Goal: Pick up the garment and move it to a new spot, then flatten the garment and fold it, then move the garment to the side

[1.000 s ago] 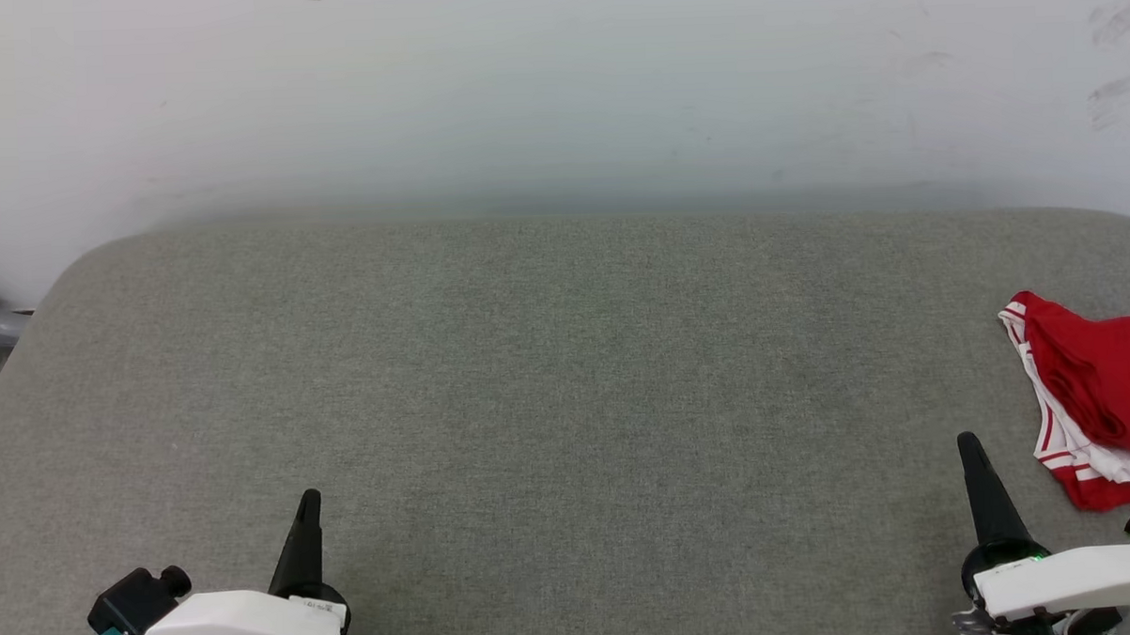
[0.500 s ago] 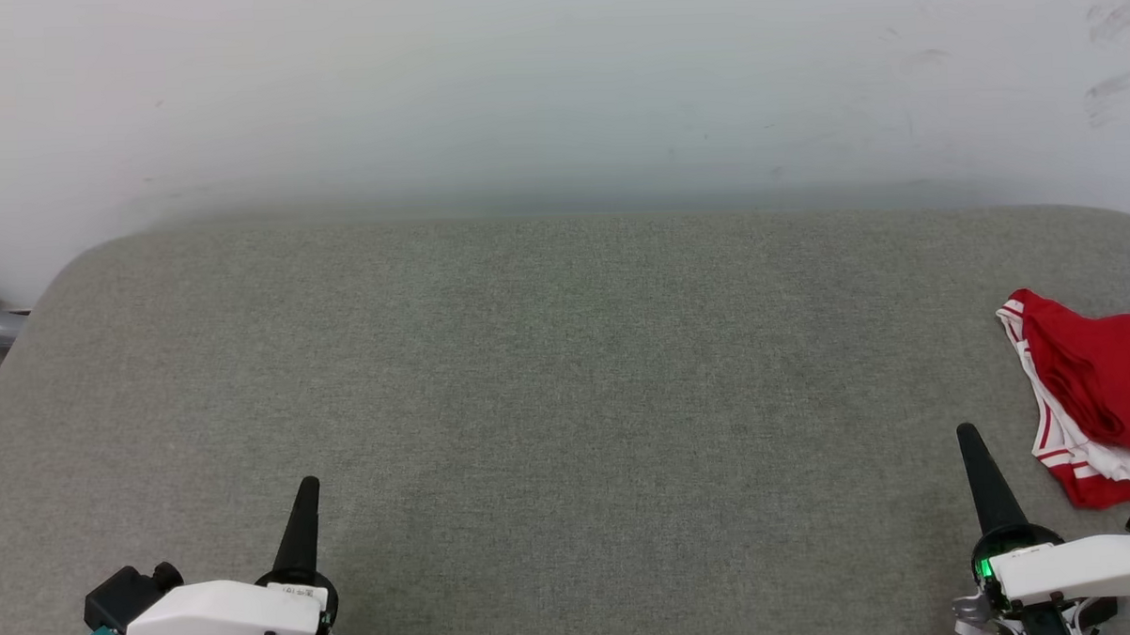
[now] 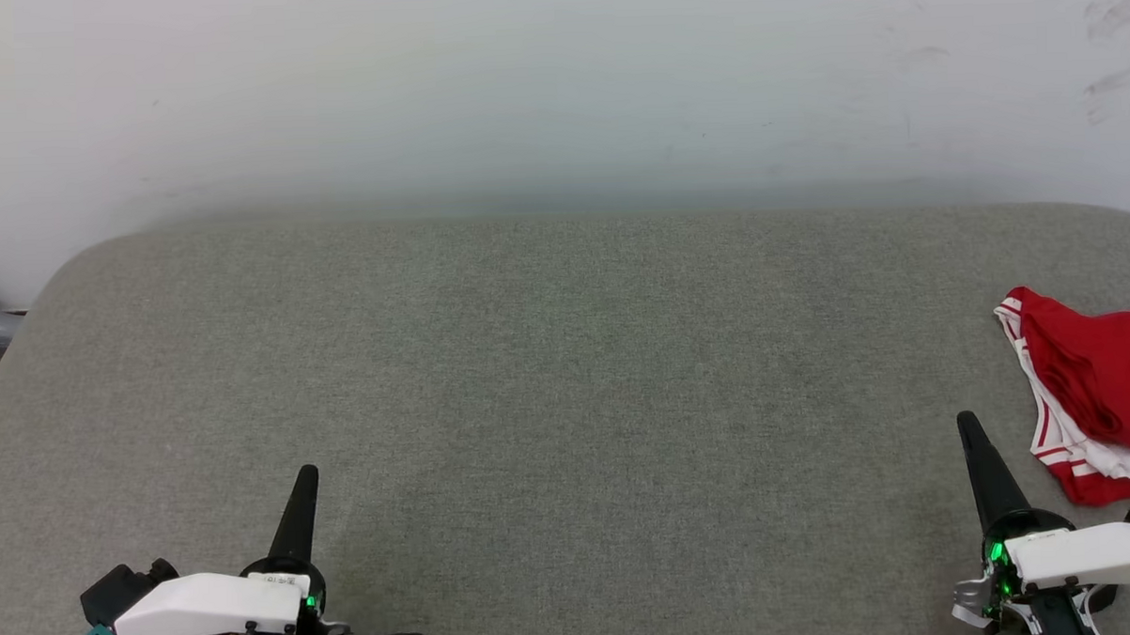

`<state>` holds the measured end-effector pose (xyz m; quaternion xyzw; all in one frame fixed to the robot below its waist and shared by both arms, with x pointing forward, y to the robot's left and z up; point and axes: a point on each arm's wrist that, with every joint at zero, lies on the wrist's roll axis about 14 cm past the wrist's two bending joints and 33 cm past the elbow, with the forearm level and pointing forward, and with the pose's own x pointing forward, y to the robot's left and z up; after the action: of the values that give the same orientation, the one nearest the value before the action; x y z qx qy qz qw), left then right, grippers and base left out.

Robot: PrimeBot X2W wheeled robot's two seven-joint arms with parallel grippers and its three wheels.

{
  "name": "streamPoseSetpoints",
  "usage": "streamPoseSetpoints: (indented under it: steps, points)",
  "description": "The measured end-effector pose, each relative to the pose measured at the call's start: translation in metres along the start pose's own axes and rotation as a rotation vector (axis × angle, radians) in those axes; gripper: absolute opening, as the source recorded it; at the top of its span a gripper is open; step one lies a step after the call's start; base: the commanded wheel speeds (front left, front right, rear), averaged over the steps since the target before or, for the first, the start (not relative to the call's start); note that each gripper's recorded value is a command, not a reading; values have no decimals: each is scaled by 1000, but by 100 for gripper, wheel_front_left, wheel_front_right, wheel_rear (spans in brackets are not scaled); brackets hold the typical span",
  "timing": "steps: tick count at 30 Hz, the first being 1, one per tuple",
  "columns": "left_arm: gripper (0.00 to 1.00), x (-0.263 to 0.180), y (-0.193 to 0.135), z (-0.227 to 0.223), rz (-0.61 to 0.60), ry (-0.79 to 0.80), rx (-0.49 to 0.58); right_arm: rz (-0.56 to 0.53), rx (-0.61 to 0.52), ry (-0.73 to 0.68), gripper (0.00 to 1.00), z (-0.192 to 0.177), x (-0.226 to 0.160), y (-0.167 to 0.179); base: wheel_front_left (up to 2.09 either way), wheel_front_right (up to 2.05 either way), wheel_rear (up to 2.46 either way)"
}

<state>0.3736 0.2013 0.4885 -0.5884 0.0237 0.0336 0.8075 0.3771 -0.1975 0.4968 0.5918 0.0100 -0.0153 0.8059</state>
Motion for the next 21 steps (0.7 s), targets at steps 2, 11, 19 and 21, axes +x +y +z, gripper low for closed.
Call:
streamPoseSetpoints:
  steps: [2,11,19,21]
  points:
    - [0,0,0,1,-2,-2,-18,3,17,-2,0,1,1,1,0,0,0]
    - [0,4,-5,2,-20,2,-98,4,93,3,0,1,3,1,0,0,0]
    - [0,7,-8,2,-32,5,-164,10,157,5,0,2,5,3,0,0,0]
    - [0,8,-10,2,-42,9,-178,10,173,5,0,2,6,3,0,0,0]
